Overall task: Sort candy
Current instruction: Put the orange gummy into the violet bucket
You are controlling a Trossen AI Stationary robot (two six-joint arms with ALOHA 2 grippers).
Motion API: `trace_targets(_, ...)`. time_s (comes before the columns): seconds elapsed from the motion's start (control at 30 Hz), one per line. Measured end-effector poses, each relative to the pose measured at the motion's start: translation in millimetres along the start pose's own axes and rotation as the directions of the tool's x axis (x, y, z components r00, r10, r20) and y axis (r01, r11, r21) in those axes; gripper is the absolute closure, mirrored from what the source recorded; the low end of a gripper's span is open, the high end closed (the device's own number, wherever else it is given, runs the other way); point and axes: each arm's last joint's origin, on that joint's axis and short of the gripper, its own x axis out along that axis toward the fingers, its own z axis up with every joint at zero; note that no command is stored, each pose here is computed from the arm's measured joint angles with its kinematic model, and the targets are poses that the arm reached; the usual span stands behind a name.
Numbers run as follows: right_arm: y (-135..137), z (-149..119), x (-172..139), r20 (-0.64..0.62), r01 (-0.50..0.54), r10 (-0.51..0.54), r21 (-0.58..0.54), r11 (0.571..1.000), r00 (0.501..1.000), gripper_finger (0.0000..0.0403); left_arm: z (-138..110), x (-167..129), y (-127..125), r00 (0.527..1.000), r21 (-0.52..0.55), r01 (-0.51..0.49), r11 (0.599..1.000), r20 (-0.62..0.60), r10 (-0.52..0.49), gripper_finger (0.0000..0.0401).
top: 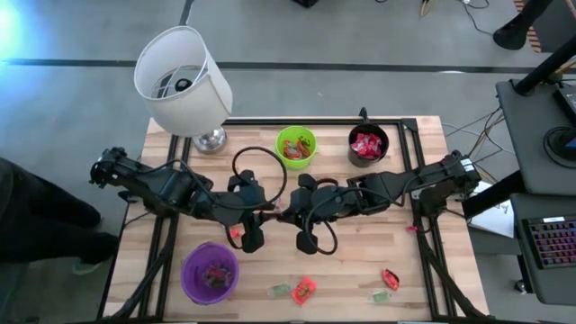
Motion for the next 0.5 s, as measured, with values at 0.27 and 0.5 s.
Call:
trace_targets(0.27, 0.3, -0.1, 0.0, -0.004, -0.013, 0.013, 0.009, 1.0, 1.0, 0.039, 0.1, 0.2, -0.4, 1.0, 0.005, 0.003, 1.0, 0.001, -0.003, 0.0394)
trace_targets(0.5, -0.2, 0.0, 0.1, -0.007, -0.022, 0.022, -0.009, 1.0, 1.0, 0.039, 0.4, 0.3, -1.5, 0.999, 0.001, 0.043, 0.999, -0.01, -0.043, 0.0399)
